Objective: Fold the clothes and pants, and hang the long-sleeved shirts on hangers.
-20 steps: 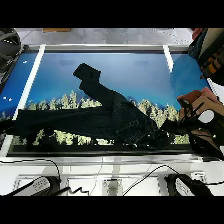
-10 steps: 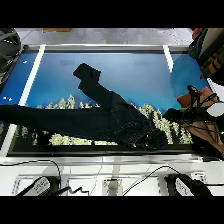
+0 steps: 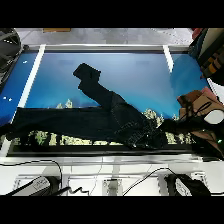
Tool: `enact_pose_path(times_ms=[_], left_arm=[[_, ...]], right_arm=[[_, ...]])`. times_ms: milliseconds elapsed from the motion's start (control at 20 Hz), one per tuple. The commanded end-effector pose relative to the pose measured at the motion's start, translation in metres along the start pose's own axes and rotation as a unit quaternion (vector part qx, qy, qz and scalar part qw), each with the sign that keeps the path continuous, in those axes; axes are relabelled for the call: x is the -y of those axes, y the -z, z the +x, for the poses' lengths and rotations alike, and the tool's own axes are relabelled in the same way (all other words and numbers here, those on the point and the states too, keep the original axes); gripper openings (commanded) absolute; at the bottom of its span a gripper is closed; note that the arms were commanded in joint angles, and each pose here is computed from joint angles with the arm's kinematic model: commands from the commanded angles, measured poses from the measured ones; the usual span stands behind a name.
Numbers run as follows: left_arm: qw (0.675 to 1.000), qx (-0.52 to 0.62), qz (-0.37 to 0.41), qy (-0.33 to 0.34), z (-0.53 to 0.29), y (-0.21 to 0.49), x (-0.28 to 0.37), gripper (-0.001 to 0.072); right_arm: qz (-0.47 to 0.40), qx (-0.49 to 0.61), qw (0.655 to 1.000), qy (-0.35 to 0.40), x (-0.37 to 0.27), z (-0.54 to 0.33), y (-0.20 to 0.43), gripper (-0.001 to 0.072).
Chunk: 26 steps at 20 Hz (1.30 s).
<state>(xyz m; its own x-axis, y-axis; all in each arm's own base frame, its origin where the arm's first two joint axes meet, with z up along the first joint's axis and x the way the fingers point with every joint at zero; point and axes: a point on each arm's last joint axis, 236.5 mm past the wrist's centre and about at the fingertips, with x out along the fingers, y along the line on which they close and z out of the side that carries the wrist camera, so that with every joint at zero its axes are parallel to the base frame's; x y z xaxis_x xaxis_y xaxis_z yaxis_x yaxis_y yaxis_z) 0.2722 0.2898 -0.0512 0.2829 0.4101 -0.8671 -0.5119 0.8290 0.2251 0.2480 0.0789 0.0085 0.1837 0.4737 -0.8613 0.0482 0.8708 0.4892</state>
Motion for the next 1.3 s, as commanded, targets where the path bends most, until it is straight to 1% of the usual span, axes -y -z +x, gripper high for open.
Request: enact_pose_path(times_ms=[0, 50, 100, 200, 250, 550, 600, 650, 800, 850, 900, 1000, 1050, 1150, 1250], left_arm=[[1.000, -0.006, 0.002, 0.001, 0.003, 0.003, 0.001, 0.0708], [1.000, -0.004, 0.004, 0.002, 0.002, 0.002, 0.003, 0.0708], [1.000, -0.002, 0.003, 0.004, 0.001, 0.001, 0.004, 0.0708], [1.000, 0.005, 0.009, 0.005, -0.003, -0.004, 0.009, 0.0707], [1.000, 0.011, 0.012, 0.006, -0.006, -0.007, 0.011, 0.0707], [0.999, 0.039, 0.032, 0.012, -0.021, -0.023, 0.026, 0.0706], [0.998, 0.041, 0.034, 0.013, -0.022, -0.023, 0.028, 0.0707], [0.998, 0.042, 0.038, 0.015, -0.022, -0.024, 0.032, 0.0707], [0.998, 0.043, 0.045, 0.019, -0.023, -0.026, 0.038, 0.0706], [0.998, 0.044, 0.047, 0.020, -0.023, -0.026, 0.040, 0.0705], [0.998, 0.044, 0.049, 0.021, -0.023, -0.027, 0.041, 0.0706], [0.998, 0.044, 0.049, 0.021, -0.024, -0.027, 0.042, 0.0705], [0.998, 0.044, 0.049, 0.021, -0.024, -0.027, 0.042, 0.0705], [0.998, 0.044, 0.049, 0.021, -0.024, -0.027, 0.042, 0.0704], [0.998, 0.046, 0.049, 0.020, -0.025, -0.028, 0.041, 0.0704]], right_arm=[[0.003, -0.065, 0.995, -0.082, -0.031, 0.035, 0.048, 0.0431], [0.005, -0.060, 0.994, -0.087, -0.034, 0.046, 0.051, 0.0591], [0.004, -0.047, 0.995, -0.085, -0.035, 0.058, 0.050, 0.0632], [0.006, -0.020, 0.997, -0.081, -0.039, 0.076, 0.044, 0.0630], [0.018, -0.024, 0.996, -0.080, -0.043, 0.085, 0.046, 0.0630], [0.052, -0.109, 0.989, -0.082, -0.051, 0.133, 0.075, 0.0632], [0.061, -0.120, 0.988, -0.080, -0.050, 0.140, 0.079, 0.0649], [0.071, -0.131, 0.986, -0.078, -0.048, 0.146, 0.083, 0.0703], [0.104, -0.129, 0.983, -0.084, -0.048, 0.157, 0.078, 0.0686], [0.102, -0.109, 0.985, -0.090, -0.050, 0.159, 0.069, 0.0655], [0.104, -0.091, 0.986, -0.097, -0.053, 0.160, 0.059, 0.0554], [0.107, -0.065, 0.987, -0.101, -0.057, 0.159, 0.043, 0.0387], [0.101, -0.058, 0.988, -0.102, -0.058, 0.158, 0.037, 0.0278], [0.083, -0.052, 0.989, -0.111, -0.066, 0.154, 0.029, 0.0025], [0.068, -0.067, 0.987, -0.130, -0.082, 0.144, 0.028, 0.0028]])
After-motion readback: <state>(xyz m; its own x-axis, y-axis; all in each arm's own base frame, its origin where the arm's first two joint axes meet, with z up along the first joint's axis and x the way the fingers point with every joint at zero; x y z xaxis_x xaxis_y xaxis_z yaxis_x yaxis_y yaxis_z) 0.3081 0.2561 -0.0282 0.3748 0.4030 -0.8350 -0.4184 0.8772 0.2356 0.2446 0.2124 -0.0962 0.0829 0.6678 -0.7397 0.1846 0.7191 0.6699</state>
